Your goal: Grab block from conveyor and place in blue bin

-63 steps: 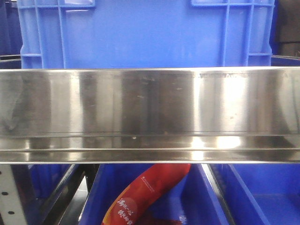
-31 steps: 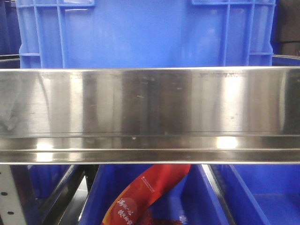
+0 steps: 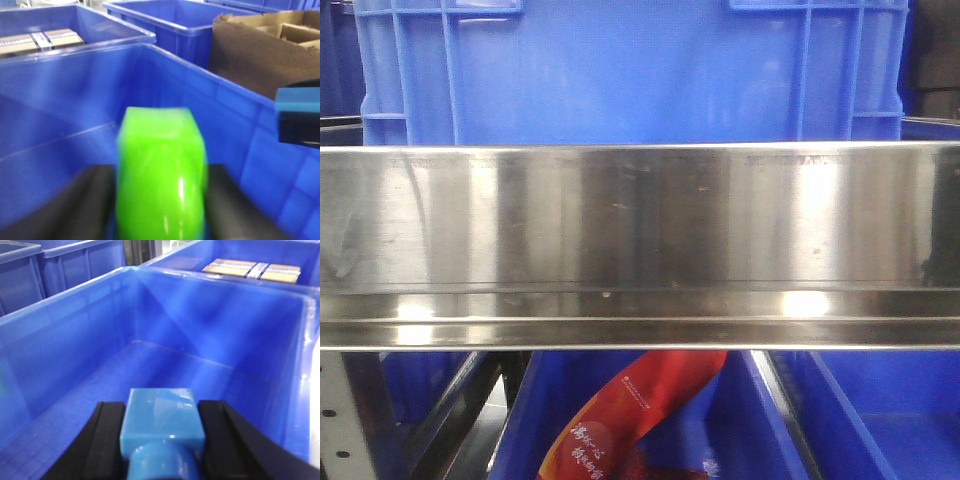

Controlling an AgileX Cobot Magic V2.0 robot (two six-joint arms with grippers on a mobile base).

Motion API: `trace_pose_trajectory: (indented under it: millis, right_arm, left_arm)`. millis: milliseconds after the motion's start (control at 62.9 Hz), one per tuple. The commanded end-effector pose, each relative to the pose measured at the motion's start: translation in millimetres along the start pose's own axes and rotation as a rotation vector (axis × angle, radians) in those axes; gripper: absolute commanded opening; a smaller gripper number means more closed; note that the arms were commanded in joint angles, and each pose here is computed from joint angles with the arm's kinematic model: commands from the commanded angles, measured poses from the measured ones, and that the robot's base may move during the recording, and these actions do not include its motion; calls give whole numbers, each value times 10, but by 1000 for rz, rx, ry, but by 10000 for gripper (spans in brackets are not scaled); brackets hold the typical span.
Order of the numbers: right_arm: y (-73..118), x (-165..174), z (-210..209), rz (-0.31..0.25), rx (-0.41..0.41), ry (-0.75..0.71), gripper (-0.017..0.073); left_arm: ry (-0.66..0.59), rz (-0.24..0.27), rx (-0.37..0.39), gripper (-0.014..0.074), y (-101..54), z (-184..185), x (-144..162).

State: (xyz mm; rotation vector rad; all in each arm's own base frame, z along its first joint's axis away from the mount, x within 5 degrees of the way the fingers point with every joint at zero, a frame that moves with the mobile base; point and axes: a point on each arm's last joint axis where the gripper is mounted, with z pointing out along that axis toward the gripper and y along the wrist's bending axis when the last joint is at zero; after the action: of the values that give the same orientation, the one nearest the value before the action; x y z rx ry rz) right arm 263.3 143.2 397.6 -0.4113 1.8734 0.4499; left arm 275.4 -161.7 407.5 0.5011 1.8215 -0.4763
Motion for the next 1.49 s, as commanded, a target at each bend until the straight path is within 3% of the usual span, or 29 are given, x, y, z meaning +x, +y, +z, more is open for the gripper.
trace_pose_trajectory:
  millis: [0, 127, 286, 413, 556, 604, 842, 954, 1240, 1478]
  right_arm:
    - [3, -73, 4, 0, 2, -54, 399]
    - [1, -89, 3, 0, 4, -71, 572]
    - [10, -115, -66, -1, 0, -79, 520]
    - [19, -154, -148, -2, -2, -99, 261]
    - [16, -202, -161, -2, 3, -150, -170]
    - [15, -204, -162, 0, 3, -152, -160]
    - [-40, -386, -675, 11, 32, -285, -162]
    - [-70, -310, -901, 11, 51, -310, -162]
    - [-164, 535, -1276, 20, 109, -305, -162]
    - [-134, 1106, -1623, 23, 98, -290, -162]
  left_arm:
    - [-17, -6, 10, 392, -28, -32, -44]
    - [-15, -6, 10, 391, -28, -30, -37]
    - [-15, -6, 10, 383, -28, -30, -37]
    - [-15, -6, 10, 274, -28, -30, -37]
    - [-36, -4, -2, 11, -6, -32, -57]
    - [-54, -4, -11, -115, 13, -68, -85]
    - [-155, -5, -64, -111, 125, -619, -299]
    - [-193, -8, -103, -111, 168, -911, -234]
    - [-182, -40, -219, -111, 239, -1439, 633]
    - [-143, -49, -224, -111, 156, -1687, 1299]
